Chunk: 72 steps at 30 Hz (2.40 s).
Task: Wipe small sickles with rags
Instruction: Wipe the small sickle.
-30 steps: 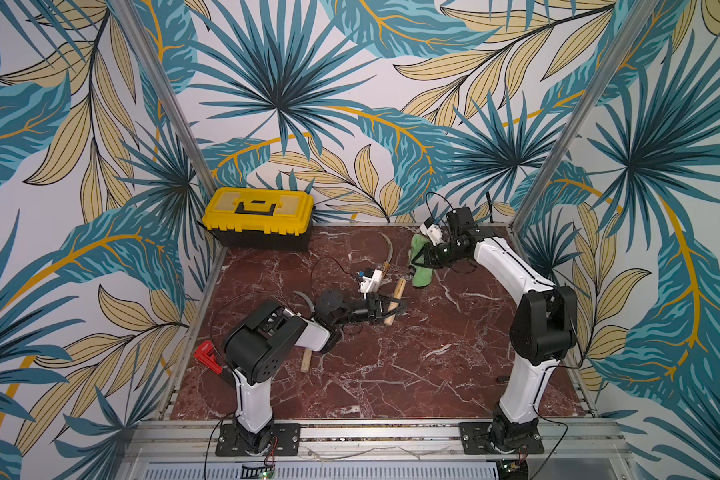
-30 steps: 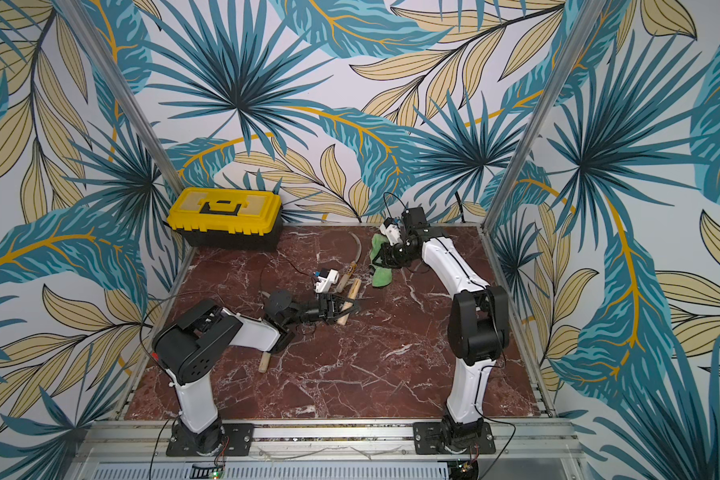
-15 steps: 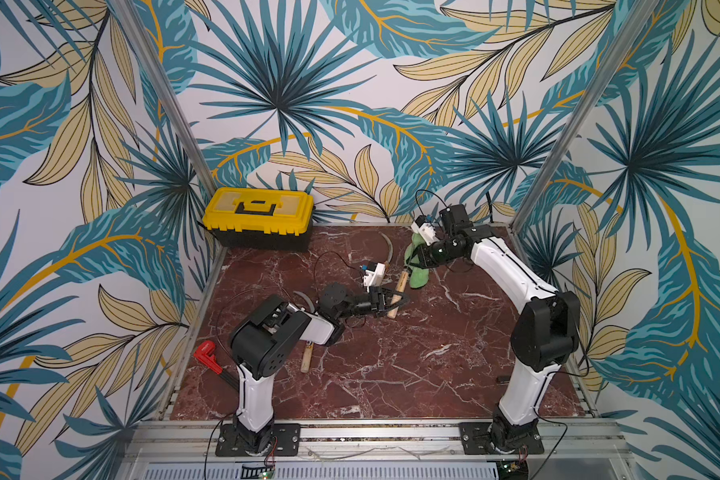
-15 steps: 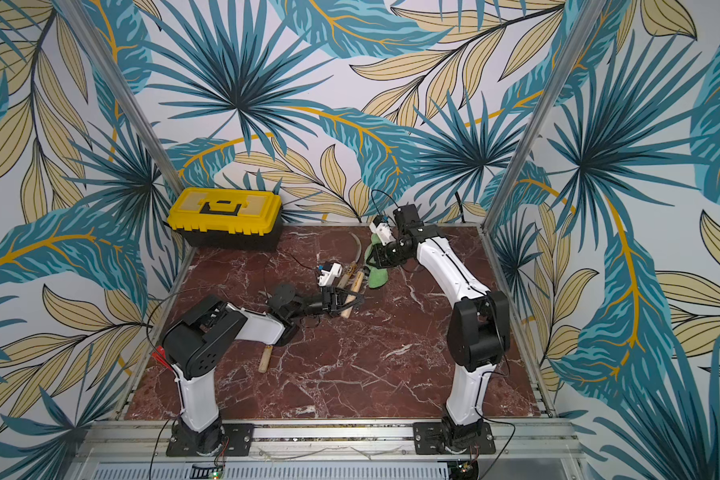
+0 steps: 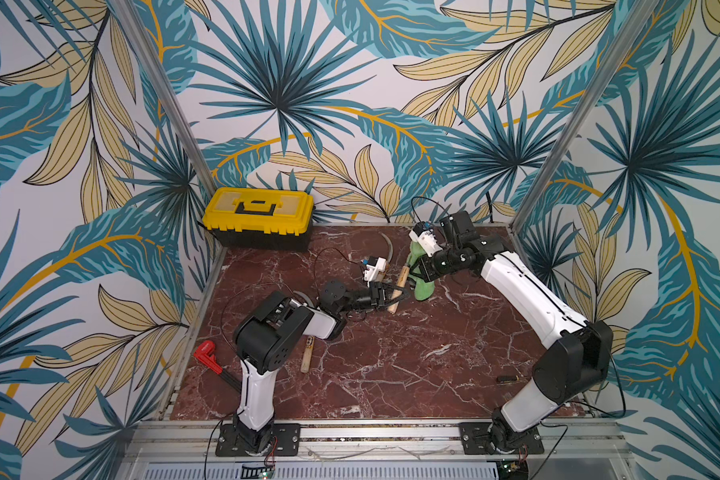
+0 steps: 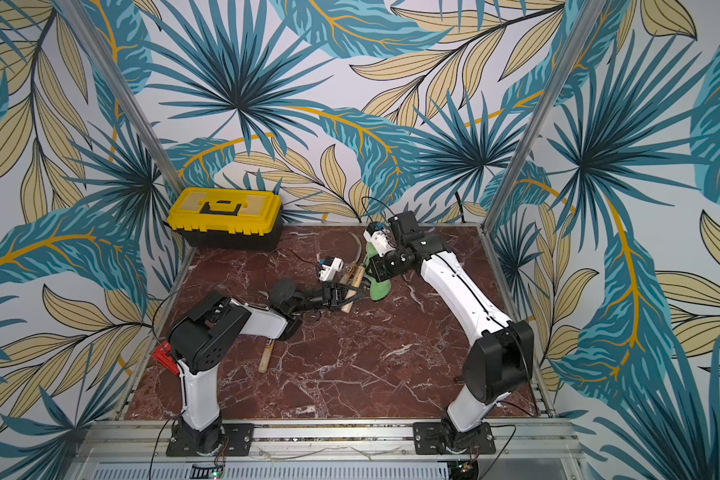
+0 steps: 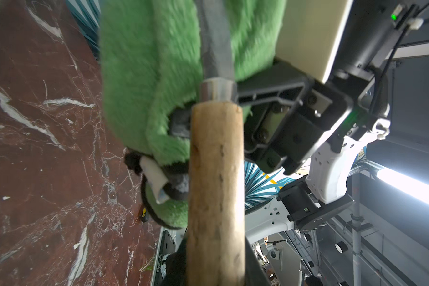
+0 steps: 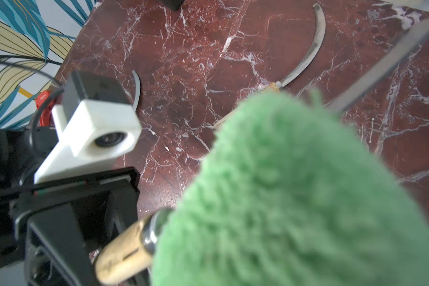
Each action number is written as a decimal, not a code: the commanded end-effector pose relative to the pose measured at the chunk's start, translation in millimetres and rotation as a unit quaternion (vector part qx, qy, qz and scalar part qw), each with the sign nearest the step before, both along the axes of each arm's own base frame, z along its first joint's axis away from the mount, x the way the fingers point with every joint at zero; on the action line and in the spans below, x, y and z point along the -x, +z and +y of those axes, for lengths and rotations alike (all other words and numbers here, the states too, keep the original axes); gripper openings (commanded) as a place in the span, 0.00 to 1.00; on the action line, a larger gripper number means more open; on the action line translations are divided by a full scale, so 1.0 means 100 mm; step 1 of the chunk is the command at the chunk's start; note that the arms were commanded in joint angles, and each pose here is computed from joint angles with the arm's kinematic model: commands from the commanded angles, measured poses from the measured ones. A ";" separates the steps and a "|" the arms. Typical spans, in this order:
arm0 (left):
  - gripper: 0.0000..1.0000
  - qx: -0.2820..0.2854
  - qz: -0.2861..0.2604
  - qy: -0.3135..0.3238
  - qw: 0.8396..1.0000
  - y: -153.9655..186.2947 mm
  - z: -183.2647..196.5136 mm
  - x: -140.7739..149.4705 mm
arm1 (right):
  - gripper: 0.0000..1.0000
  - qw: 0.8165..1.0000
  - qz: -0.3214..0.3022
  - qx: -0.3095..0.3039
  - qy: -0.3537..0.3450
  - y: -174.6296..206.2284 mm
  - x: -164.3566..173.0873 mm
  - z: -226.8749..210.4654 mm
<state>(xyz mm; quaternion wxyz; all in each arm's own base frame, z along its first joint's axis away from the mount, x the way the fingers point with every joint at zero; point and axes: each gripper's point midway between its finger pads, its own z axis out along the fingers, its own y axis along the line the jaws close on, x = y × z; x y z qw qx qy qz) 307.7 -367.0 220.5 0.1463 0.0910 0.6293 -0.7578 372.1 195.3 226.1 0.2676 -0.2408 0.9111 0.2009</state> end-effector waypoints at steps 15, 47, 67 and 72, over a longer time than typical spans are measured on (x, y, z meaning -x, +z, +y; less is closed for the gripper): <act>0.00 0.005 -0.006 0.012 1.000 0.15 0.19 0.10 | 0.02 0.990 0.028 -0.015 -0.139 -0.29 -0.84 -0.41; 0.00 0.001 0.007 -0.015 1.000 0.08 0.03 0.18 | 0.02 0.996 -0.011 -0.087 -0.015 0.06 -0.92 0.01; 0.00 0.007 -0.011 -0.017 1.000 0.15 0.02 -0.03 | 0.02 0.996 -0.022 0.042 0.079 0.15 0.01 0.33; 0.00 0.009 -0.016 -0.006 1.000 0.18 0.09 -0.14 | 0.02 0.996 -0.045 0.057 0.042 0.17 0.13 0.16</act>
